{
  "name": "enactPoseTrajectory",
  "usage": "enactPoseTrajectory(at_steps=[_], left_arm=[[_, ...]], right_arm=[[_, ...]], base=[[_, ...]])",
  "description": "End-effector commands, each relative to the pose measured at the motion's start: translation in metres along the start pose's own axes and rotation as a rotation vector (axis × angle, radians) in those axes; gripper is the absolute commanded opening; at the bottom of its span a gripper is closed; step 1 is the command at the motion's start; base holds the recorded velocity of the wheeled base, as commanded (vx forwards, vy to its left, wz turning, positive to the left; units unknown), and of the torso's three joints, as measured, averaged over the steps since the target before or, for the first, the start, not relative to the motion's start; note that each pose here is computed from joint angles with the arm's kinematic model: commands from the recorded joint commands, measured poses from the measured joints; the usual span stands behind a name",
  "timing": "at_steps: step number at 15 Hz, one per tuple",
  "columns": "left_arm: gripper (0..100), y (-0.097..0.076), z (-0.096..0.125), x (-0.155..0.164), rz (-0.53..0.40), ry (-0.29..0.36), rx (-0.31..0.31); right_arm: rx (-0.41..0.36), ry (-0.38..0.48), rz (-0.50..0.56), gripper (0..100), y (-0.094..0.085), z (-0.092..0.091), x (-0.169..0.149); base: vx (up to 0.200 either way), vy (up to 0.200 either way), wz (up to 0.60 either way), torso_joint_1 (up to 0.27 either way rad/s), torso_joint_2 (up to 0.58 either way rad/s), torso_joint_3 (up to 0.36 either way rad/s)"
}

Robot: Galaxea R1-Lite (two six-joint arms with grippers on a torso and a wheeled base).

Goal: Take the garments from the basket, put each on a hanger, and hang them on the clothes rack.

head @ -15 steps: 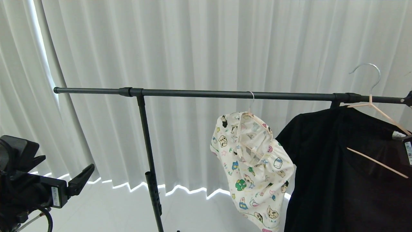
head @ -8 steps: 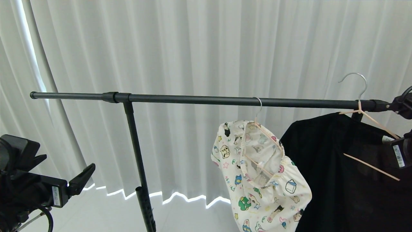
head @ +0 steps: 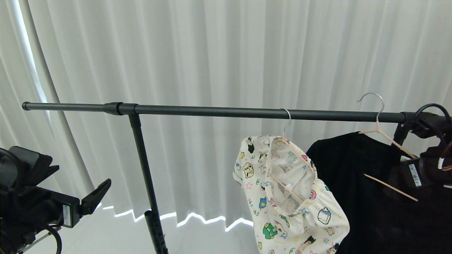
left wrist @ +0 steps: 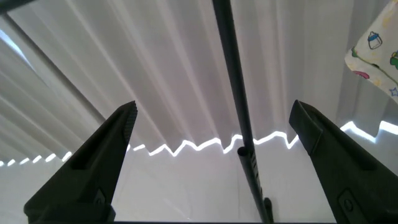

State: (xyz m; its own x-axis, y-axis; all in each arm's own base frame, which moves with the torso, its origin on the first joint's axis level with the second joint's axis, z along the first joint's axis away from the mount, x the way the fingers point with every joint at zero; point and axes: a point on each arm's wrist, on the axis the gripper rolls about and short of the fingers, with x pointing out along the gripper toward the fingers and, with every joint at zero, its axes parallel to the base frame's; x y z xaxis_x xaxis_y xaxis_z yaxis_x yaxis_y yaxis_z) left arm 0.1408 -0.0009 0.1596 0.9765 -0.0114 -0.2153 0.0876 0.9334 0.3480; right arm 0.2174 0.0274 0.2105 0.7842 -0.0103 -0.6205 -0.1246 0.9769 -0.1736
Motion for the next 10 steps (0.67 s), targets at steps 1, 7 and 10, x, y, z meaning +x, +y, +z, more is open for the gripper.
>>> enactPoseTrajectory(at_steps=[1,7,10], left_arm=[[100,-0.0023,0.0054,0.0013,-0.021,-0.022,0.008],[100,-0.0032,0.0057,0.0064,-0.032,-0.01,0.011],[100,-0.0051,0.006,0.0063,-0.044,-0.013,0.014]], right_arm=[[-0.009,0.049,0.01,0,0.0034,-0.0053,0.0132],[-0.012,0.067,0.014,0,0.0064,-0.0128,0.0214],[-0.012,0.065,0.016,100,0.0065,-0.0129,0.0215]], base=[[0.0,0.0,0.0,0.0,0.0,0.0],[0.0,0.0,0.0,0.0,0.0,0.0],[0.0,0.0,0.0,0.0,0.0,0.0]])
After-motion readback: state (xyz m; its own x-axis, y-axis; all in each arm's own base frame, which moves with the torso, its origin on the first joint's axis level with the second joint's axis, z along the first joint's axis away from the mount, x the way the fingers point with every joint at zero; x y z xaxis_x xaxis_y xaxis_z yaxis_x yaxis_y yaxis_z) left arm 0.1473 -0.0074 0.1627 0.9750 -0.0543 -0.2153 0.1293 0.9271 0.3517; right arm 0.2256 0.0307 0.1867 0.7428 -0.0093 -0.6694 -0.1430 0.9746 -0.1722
